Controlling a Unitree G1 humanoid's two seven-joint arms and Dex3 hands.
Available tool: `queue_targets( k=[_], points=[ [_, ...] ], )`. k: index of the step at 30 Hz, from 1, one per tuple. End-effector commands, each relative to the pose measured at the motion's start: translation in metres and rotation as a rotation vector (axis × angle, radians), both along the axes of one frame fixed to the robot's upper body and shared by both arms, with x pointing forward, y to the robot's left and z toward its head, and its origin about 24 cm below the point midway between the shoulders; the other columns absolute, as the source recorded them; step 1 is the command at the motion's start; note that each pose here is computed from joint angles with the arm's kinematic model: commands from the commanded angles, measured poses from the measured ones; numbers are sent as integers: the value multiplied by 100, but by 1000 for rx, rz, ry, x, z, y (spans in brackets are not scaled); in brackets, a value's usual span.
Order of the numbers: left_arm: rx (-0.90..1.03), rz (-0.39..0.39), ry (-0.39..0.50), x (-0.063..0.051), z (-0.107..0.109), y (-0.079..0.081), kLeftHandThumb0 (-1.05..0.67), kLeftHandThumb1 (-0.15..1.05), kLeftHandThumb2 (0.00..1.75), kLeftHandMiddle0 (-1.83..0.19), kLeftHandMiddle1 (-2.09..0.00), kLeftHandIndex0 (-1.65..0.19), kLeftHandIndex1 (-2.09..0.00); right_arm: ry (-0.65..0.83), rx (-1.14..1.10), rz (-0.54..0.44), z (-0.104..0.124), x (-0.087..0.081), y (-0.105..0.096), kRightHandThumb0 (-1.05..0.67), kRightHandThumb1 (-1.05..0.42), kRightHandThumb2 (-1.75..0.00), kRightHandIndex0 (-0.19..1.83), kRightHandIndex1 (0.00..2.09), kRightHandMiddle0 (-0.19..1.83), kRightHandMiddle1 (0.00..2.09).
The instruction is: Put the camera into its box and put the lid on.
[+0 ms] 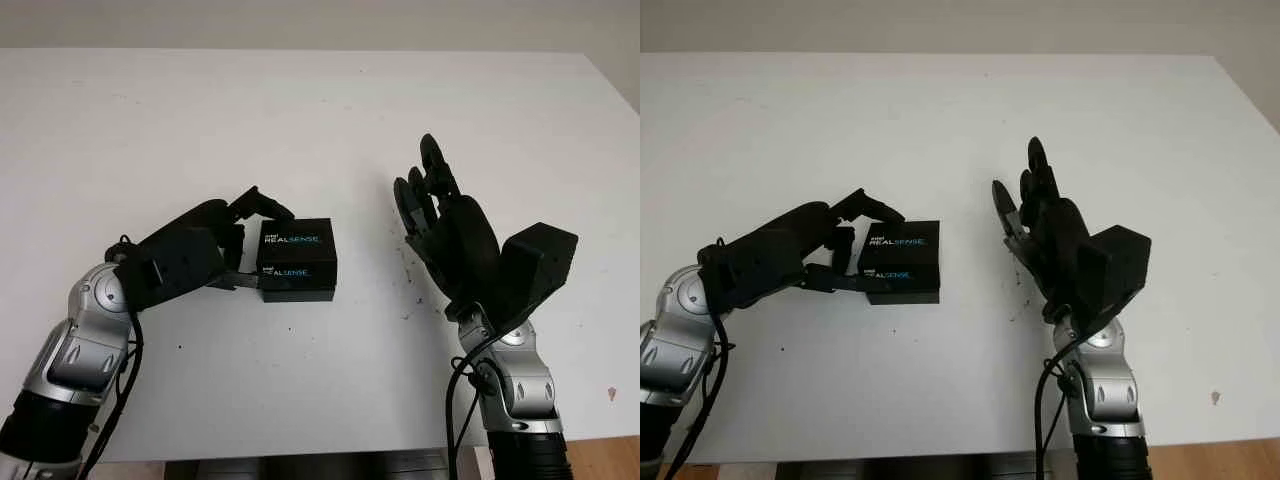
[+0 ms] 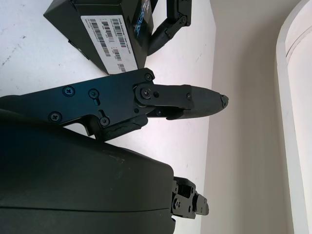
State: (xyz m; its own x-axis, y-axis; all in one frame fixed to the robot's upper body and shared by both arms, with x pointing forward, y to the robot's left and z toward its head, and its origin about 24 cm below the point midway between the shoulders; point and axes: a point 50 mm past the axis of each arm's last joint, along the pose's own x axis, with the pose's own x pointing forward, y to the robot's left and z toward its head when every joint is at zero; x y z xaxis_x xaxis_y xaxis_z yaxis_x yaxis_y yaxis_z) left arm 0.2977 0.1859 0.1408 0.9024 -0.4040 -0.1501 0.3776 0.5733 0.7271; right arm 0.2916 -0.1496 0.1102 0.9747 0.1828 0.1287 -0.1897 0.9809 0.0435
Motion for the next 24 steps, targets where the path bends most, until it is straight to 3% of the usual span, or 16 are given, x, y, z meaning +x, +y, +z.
queue_targets(
  k=[1,12,24],
  points=[
    [-19,18,-17,-4,-1,3,-37,105,25,-45,-209,-1,-200,-6,2,-3,0,-2,-3,-56,-105,-40,-15,5,-11,5],
    [-81,25,-135,-5,3,2,-36,105,25,-40,-209,5,-195,-5,-10,-6,0,-2,-3,-58,-105,-39,-14,6,-10,6],
    [-77,21,-159,-6,5,3,-35,105,25,-36,-209,4,-192,-3,-1,2,1,-2,-2,-57,-105,-40,-15,5,-10,5]
  ],
)
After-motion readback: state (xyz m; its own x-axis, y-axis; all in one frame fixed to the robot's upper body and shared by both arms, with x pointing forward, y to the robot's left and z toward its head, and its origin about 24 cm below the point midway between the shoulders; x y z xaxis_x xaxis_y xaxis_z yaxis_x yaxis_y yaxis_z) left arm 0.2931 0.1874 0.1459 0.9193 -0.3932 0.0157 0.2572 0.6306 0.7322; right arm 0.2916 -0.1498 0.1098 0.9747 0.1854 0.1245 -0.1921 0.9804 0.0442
